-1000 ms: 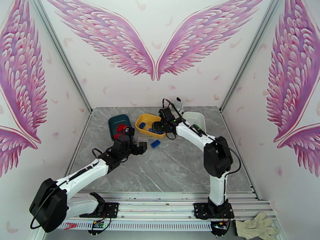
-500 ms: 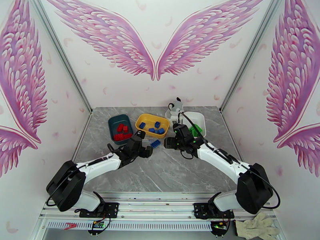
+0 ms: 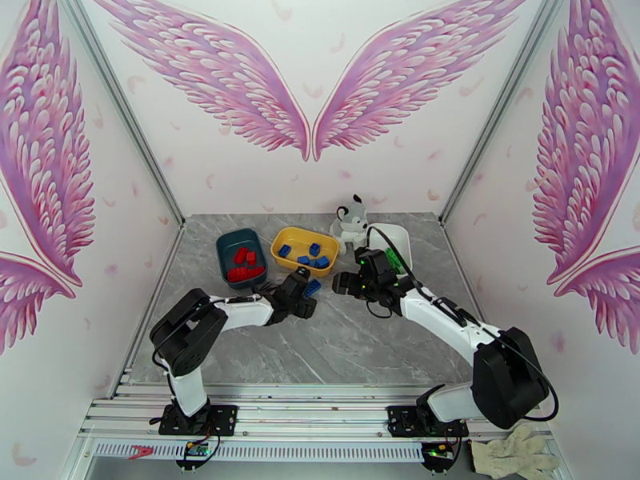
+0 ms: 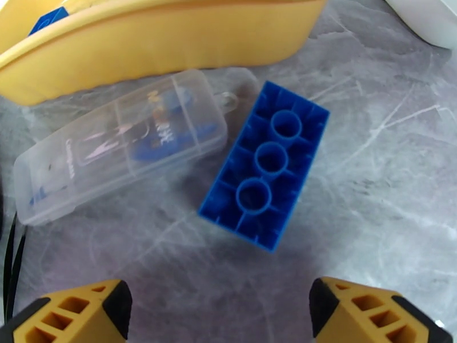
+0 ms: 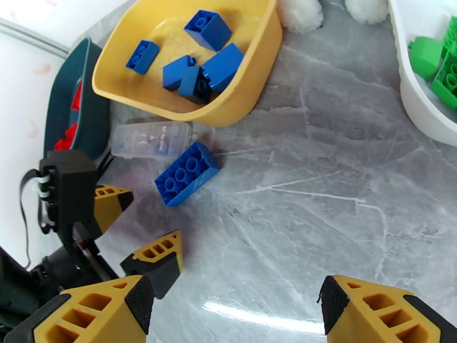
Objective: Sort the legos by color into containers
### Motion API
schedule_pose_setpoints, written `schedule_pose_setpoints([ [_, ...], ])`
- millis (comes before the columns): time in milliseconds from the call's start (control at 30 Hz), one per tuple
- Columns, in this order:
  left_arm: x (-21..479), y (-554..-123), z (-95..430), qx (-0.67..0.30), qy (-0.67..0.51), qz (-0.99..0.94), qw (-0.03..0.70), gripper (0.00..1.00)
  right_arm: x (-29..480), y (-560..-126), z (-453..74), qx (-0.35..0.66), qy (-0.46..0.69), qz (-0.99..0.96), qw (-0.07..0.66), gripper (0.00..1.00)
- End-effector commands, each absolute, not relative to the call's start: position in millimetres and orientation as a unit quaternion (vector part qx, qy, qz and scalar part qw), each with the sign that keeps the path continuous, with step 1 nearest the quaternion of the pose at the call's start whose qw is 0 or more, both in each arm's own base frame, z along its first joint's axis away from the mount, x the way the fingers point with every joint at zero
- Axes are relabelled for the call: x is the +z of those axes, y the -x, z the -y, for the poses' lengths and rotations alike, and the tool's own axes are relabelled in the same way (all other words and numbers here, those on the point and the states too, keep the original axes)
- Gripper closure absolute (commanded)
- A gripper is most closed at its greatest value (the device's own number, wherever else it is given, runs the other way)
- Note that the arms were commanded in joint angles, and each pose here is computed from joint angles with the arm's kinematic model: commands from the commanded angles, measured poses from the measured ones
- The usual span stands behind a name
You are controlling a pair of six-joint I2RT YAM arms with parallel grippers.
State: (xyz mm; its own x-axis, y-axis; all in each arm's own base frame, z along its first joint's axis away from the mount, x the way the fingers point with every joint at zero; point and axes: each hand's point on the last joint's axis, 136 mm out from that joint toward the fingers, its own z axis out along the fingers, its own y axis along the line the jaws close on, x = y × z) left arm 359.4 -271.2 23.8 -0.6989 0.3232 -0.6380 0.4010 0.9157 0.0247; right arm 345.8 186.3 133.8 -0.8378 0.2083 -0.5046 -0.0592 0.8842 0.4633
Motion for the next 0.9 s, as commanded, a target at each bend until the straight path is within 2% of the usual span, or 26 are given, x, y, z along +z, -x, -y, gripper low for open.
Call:
schedule_pose_setpoints([
  [0,34,-378,285,-0.05,-0.216,-0.907,0.358,0.15,133,-346,-191,0.278,-0.053,-0.92,0.27,0.17],
  [233,36,-396,305,-0.05,-0.245,-0.898,0.361,0.23,136,-347,-185,0.281,-0.062,-0.918,0.273,0.16],
  [633,32,-398,317,-0.045,-0.275,-0.895,0.348,0.37,140,-347,-180,0.281,-0.067,-0.915,0.281,0.16],
  [867,23,-394,325,-0.046,-0.281,-0.895,0.342,0.39,140,-348,-179,0.282,-0.069,-0.915,0.28,0.16],
])
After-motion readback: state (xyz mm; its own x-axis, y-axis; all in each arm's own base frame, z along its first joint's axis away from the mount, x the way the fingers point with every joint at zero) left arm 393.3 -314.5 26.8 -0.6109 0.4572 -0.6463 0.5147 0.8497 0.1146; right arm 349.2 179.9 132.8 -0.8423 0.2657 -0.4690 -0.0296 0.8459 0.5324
